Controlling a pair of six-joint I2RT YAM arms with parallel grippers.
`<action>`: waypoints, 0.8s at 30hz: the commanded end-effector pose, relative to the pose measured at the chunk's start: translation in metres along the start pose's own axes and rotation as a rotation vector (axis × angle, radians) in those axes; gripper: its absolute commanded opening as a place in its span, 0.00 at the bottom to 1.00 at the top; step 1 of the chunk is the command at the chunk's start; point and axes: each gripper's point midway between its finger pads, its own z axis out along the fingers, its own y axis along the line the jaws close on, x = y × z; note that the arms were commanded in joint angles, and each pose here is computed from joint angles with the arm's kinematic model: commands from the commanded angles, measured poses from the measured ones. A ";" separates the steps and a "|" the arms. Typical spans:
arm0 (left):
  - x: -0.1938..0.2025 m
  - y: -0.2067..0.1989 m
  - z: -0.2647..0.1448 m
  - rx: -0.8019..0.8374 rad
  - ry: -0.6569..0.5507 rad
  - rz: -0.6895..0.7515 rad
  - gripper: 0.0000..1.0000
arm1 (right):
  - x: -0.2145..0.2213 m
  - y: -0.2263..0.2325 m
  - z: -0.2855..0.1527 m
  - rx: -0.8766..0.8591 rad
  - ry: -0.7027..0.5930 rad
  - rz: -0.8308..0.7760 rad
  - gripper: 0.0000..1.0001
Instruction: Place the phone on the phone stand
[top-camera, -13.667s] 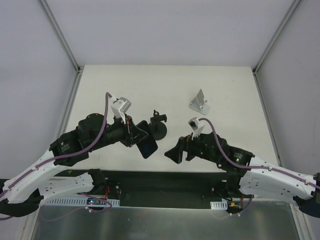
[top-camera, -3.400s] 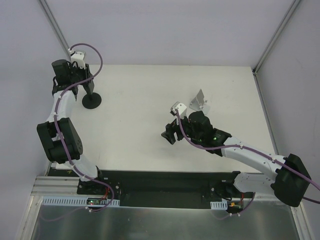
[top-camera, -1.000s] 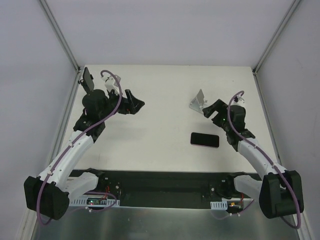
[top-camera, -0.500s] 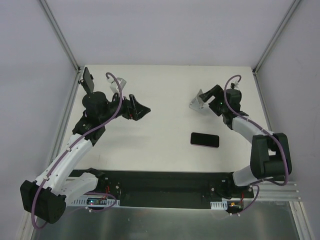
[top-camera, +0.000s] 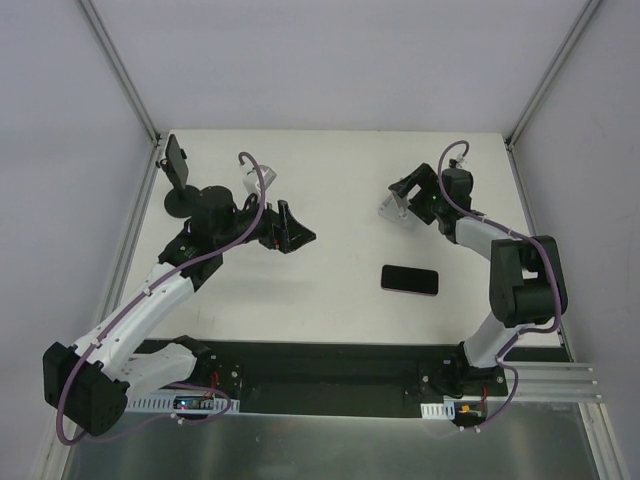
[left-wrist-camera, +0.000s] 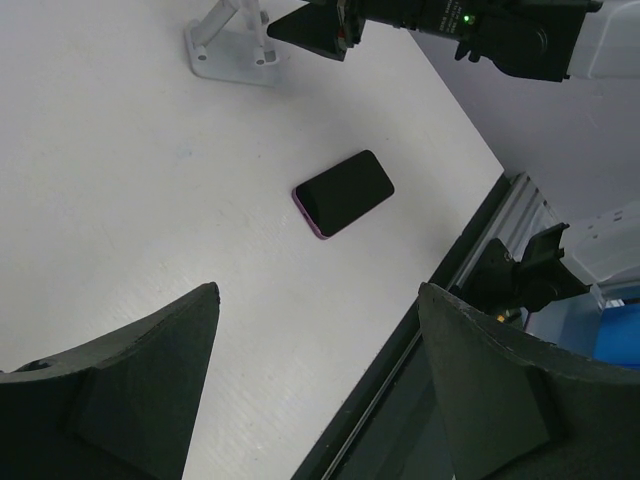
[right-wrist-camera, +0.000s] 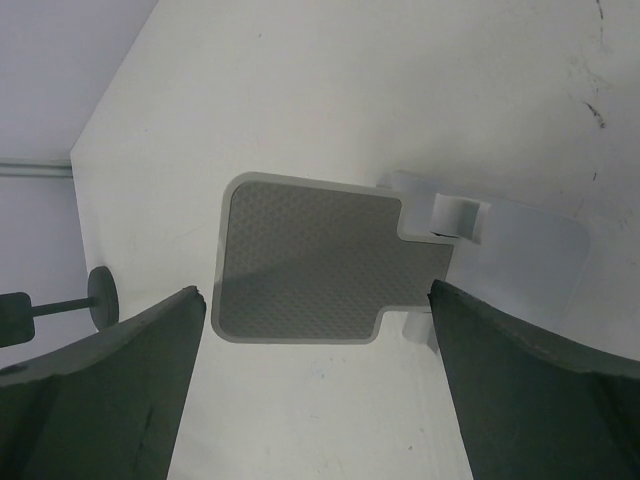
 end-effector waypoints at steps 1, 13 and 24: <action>-0.011 -0.017 -0.003 0.046 -0.026 0.053 0.78 | -0.012 0.012 0.007 -0.031 -0.023 0.029 0.97; -0.012 -0.017 -0.001 0.050 -0.017 0.045 0.78 | -0.008 0.001 0.016 -0.001 0.001 0.091 0.96; -0.009 -0.015 0.000 0.050 -0.008 0.038 0.78 | -0.001 -0.011 0.014 0.014 0.020 0.077 0.97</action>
